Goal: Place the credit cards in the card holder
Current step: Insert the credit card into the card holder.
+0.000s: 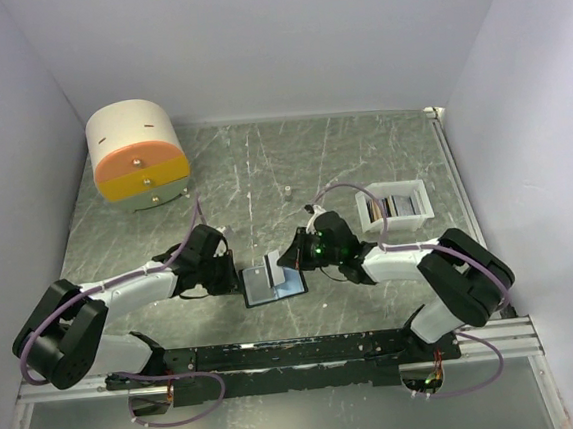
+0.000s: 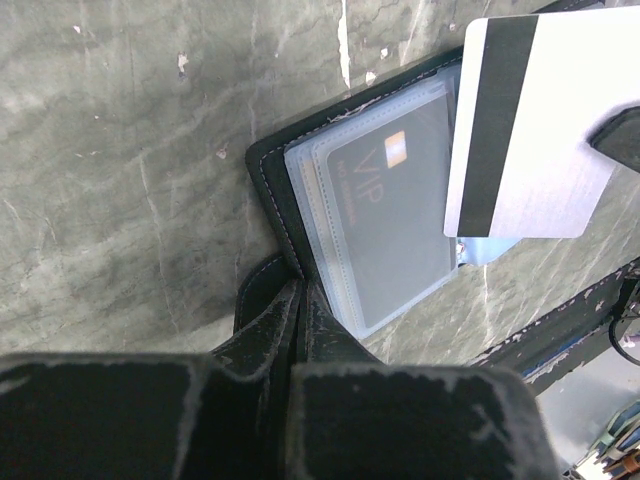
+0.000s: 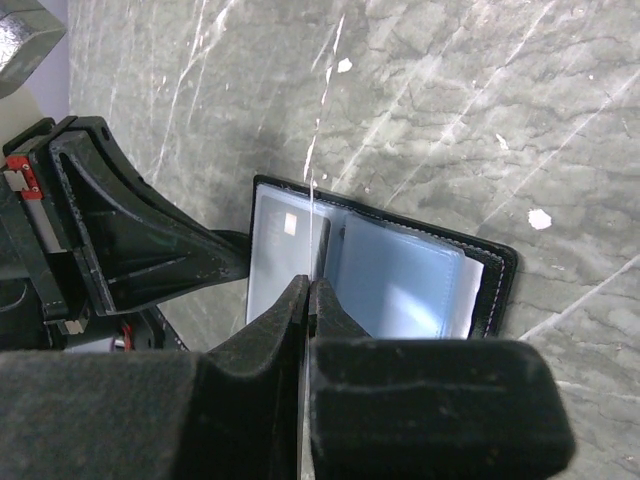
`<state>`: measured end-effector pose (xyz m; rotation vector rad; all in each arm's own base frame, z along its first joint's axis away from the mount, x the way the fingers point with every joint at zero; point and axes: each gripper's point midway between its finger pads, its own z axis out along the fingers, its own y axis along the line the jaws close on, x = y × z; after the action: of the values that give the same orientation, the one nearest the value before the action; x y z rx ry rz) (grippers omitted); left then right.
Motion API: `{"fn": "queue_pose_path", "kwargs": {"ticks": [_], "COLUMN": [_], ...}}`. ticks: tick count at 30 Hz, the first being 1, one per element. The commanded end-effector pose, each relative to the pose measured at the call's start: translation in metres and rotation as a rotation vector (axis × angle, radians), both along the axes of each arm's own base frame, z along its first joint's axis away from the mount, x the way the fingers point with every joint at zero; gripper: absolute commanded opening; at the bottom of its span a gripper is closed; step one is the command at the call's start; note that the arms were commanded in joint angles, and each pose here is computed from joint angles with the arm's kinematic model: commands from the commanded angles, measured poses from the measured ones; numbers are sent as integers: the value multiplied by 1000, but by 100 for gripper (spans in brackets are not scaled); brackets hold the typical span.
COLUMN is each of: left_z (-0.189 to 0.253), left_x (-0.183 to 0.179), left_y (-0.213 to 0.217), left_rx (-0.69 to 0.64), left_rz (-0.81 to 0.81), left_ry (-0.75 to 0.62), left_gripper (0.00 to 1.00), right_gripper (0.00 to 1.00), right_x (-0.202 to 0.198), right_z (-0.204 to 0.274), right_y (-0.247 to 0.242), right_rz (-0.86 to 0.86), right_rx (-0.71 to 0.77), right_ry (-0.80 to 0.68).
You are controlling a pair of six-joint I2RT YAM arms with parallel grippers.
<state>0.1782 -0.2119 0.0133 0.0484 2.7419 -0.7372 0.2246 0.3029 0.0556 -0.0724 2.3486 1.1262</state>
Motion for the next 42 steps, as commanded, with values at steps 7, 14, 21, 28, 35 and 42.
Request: {"fn": "queue_pose_path", "kwargs": {"ticks": [7,14,21,28,35,42], "left_z": [-9,-8,-8,-8,-9,-13], "left_x": [-4,-5,-7,-7,-8,-10], "left_y": [7,8,7,5,6,6], "left_rx": [24,20,11,3,2,4], "left_rz": [13,12,14,14,18,18], "left_ry": [3,2,5,9,11,21], "left_gripper": [7,7,7,7,7,7], "right_gripper": [0,0,0,0,0,0], "right_x": [8,11,5,-5,-16,-21], "right_z": [1,2,-4,-13,-17,-25], "right_y": [-8,-10,-6,-7,-3,-12], "right_rz": [-58,-69,-46,-45,-21,-54], "right_rx": [-6,-18,3,7,-3,-20], "right_ry": [-58,-75,-51,-29,-18,6]}}
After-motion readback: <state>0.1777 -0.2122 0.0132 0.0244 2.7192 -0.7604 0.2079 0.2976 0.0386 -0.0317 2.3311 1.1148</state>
